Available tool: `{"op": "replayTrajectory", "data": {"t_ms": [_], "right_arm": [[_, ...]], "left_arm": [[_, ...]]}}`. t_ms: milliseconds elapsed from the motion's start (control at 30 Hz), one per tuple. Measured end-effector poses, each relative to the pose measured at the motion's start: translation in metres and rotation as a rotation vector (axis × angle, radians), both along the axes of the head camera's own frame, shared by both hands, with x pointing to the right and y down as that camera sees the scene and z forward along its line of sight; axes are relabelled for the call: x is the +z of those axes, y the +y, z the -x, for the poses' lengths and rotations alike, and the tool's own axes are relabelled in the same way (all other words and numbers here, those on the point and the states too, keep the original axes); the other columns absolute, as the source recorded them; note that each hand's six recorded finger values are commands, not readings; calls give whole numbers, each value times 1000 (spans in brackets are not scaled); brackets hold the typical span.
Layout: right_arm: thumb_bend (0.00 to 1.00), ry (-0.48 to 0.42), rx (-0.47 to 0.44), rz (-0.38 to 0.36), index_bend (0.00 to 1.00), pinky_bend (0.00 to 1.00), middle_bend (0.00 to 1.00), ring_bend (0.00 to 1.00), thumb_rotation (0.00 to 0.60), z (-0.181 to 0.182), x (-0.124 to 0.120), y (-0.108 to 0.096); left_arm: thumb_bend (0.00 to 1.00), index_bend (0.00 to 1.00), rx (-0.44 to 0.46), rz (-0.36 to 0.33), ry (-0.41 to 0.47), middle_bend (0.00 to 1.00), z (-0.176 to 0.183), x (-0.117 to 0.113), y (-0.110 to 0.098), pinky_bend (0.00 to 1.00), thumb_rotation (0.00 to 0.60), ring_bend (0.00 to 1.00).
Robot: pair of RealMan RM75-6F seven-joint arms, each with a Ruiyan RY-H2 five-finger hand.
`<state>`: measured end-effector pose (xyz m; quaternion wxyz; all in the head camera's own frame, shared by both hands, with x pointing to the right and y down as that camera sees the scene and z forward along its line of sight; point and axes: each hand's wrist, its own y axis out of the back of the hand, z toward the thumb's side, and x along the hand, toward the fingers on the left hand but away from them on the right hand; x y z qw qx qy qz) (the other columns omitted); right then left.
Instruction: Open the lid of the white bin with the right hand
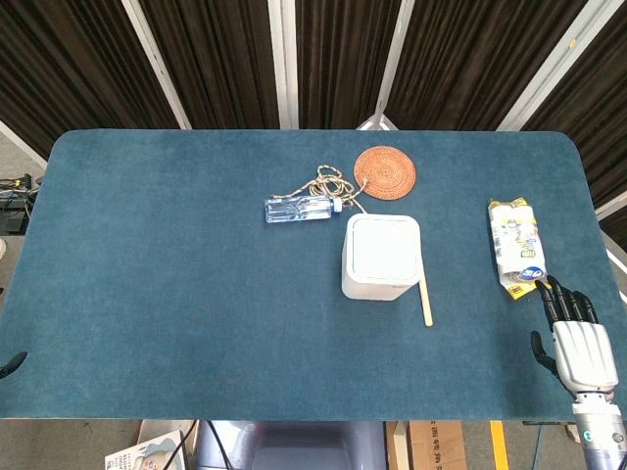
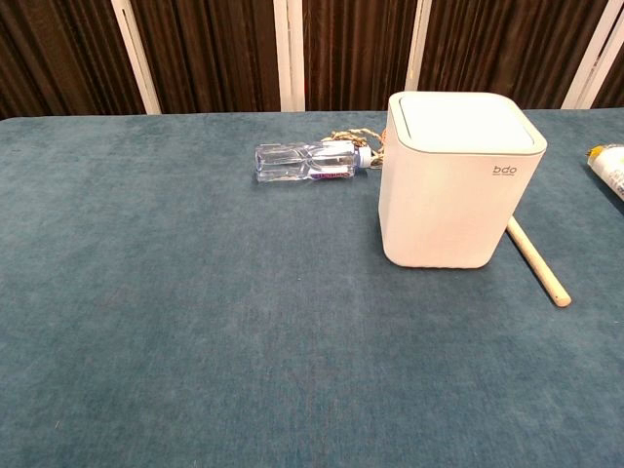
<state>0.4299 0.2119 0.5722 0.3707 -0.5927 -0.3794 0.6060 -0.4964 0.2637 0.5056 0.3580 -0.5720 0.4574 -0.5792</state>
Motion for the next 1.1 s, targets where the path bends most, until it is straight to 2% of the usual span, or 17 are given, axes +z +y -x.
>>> {"op": "replayTrajectory", "data": {"t_ms": [700,1100], "right_arm": [[479,-8,-1,-2,17,112,26,116,600,-1,-1,1],[479,-39,-18,-40,17,112,26,115,600,7,-7,-2]], "left_arm": [[164,179,-8,-4,-4,46,1,-3,2,0,600,0],[164,179,-14,-7,-8,46,2,-5,4,0,600,0]]}}
